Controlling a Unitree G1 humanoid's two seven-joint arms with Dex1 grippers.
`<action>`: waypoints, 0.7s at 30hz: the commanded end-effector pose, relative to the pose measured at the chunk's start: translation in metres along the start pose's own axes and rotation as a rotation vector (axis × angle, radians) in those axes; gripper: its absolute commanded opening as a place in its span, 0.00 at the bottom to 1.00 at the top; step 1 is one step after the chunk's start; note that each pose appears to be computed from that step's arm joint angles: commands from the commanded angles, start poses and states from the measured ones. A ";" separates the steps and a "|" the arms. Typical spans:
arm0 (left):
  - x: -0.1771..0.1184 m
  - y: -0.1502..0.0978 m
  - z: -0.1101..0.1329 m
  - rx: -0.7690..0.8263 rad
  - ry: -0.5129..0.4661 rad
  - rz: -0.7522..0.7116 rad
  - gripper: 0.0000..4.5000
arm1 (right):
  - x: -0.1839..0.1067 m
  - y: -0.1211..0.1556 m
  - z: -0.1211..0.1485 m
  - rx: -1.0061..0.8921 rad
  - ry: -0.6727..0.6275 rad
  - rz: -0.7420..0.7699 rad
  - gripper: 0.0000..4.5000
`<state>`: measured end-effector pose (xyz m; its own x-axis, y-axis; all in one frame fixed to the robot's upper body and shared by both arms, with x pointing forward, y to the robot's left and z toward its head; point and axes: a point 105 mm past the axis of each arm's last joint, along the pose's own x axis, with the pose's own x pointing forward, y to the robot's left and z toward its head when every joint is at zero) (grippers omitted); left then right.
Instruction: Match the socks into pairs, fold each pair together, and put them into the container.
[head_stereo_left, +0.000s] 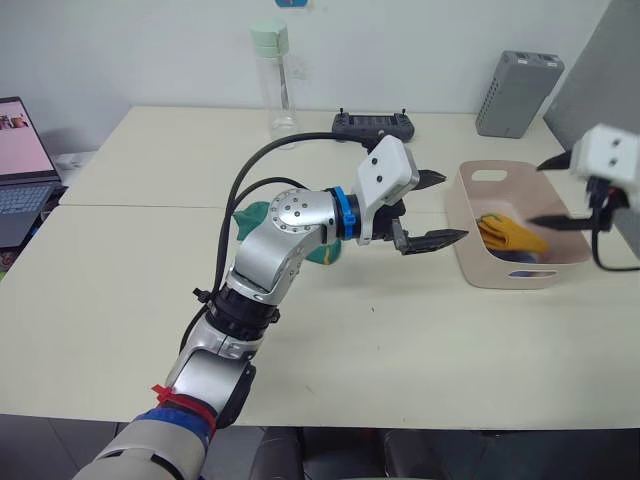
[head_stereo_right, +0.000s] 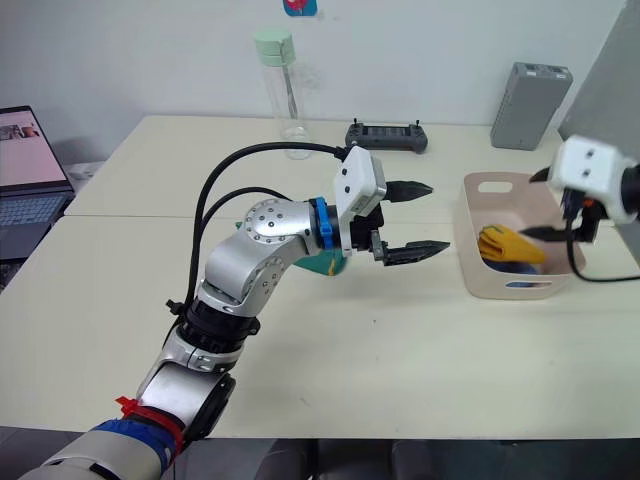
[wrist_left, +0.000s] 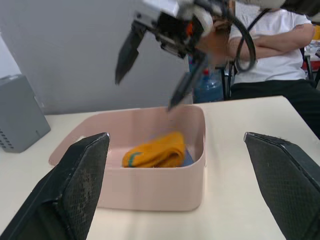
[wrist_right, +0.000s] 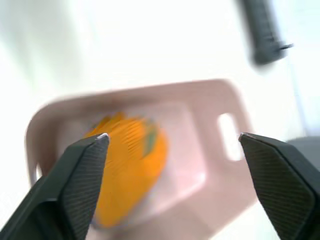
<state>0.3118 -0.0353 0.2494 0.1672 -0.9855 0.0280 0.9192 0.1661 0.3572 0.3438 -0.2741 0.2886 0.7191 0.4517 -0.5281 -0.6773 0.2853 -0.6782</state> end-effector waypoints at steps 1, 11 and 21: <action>0.002 0.001 0.016 0.049 -0.045 0.002 1.00 | 0.002 -0.010 -0.012 -0.025 0.037 -0.092 0.91; 0.001 -0.001 0.016 0.056 -0.032 -0.012 1.00 | 0.062 0.036 -0.051 -0.050 0.103 0.088 0.12; 0.000 -0.003 0.013 0.058 -0.015 -0.017 1.00 | 0.086 0.032 -0.059 -0.060 0.122 0.076 0.01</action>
<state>0.3121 -0.0351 0.2485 0.1727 -0.9848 0.0170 0.9160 0.1670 0.3649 0.3912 -0.2721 0.1720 0.6433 0.3687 -0.6710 -0.7607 0.2083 -0.6148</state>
